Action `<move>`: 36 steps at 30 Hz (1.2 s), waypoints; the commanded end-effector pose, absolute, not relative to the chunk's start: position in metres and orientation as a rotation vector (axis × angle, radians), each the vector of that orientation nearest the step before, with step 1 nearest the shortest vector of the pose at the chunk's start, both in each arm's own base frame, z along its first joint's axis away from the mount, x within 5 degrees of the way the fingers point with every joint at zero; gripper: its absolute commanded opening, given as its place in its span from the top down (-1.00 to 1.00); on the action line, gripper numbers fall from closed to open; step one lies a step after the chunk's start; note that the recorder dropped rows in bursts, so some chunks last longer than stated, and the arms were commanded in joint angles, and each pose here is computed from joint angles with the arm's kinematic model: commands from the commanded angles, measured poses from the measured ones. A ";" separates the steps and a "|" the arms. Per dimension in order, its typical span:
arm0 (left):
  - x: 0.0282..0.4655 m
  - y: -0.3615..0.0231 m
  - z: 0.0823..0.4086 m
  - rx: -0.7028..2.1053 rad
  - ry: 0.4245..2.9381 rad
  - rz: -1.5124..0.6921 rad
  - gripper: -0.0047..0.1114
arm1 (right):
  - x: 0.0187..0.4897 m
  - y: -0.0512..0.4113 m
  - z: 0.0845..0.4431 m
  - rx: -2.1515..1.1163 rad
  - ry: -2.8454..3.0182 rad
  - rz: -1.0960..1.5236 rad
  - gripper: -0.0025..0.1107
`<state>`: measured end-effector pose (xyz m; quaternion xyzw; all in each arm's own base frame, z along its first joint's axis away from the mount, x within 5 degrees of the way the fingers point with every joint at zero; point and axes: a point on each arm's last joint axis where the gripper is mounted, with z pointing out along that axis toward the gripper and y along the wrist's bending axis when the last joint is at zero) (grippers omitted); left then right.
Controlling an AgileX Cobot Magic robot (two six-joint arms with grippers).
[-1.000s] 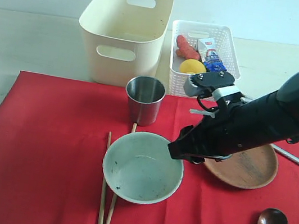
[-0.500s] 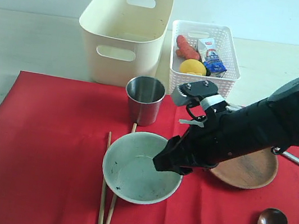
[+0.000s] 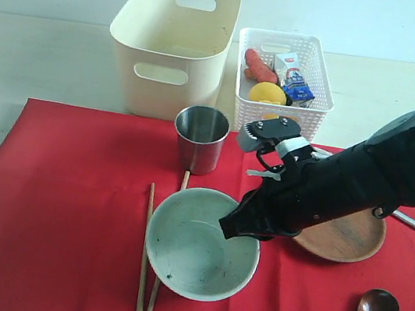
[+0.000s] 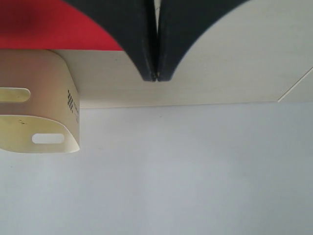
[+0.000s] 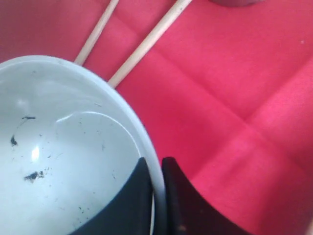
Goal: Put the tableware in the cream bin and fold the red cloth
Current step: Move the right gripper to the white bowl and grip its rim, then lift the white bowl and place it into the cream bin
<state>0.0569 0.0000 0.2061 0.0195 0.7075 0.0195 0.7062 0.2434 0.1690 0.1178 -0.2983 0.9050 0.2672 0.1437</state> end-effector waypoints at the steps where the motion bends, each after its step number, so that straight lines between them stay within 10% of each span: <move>1: 0.056 0.000 0.205 0.034 1.572 0.033 0.87 | 0.241 0.170 0.129 -0.893 2.564 0.786 0.96; 17: 0.056 0.000 0.205 0.034 1.572 0.033 0.87 | 0.271 0.155 0.254 -0.558 2.099 0.501 0.96; 36: 0.056 0.000 0.205 0.034 1.572 0.033 0.87 | 0.410 0.214 0.240 -0.408 2.017 0.448 0.96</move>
